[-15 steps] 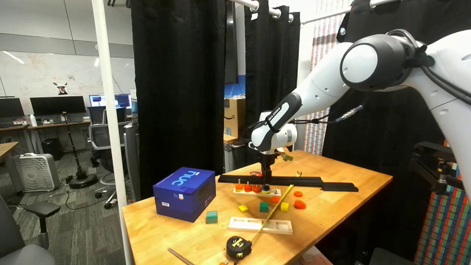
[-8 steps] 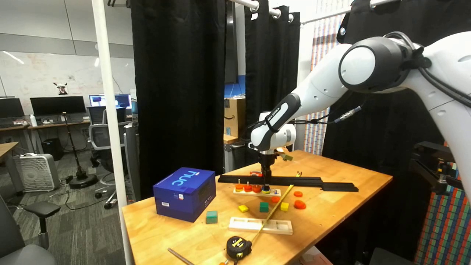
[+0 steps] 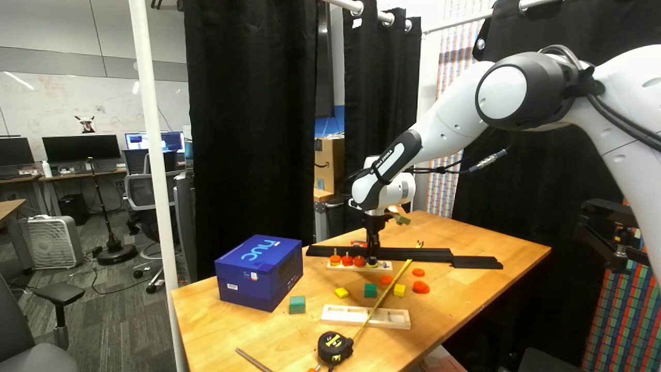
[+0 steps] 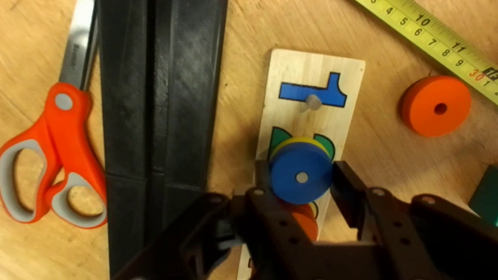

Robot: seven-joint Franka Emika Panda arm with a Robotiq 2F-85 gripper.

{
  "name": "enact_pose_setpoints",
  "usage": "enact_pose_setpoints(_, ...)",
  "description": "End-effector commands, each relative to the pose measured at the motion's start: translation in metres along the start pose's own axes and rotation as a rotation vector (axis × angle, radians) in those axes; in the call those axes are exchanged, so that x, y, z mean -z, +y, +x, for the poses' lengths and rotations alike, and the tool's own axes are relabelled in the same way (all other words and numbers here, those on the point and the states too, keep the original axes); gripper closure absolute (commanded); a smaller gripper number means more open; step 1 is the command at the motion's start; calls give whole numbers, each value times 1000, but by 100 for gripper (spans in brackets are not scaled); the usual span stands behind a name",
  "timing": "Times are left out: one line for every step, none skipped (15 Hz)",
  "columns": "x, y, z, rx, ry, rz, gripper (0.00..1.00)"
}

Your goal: Pick up the blue object and put it on the table.

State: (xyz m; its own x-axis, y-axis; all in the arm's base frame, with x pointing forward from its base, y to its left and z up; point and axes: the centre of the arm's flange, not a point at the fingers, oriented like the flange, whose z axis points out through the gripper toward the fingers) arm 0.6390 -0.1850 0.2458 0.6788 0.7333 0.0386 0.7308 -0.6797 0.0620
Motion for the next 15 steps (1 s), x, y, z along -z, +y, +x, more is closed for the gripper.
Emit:
enact_pose_setpoints(4,10,2,9,34,5,78)
enact_pose_setpoints(4,10,2,9,35,6,76)
enact_pose_setpoints(4,9,2,10,35,6,76)
enact_pose_setpoints(4,9,2,11,35,5,76)
enact_pose_setpoints(6,9,1,9,32,4,76)
enact_pose_setpoints(8,8,1,7,28,4,76)
enact_pose_setpoints(9,8,0,5,26,0,77)
enact_pose_setpoints(11,7,-1,4,25,-1,77)
enact_pose_setpoints(13,7,-2,2,23,-4,77)
enact_pose_setpoints(16,7,-3,0,21,-6,77)
enact_pose_setpoints(19,6,-4,-1,21,-9,77)
enact_pose_setpoints(21,6,-4,-3,21,-13,77)
enact_pose_setpoints(24,6,-5,-5,21,-16,77)
enact_pose_setpoints(28,6,-6,-7,22,-20,77)
enact_pose_setpoints(32,5,-7,-9,22,-25,77)
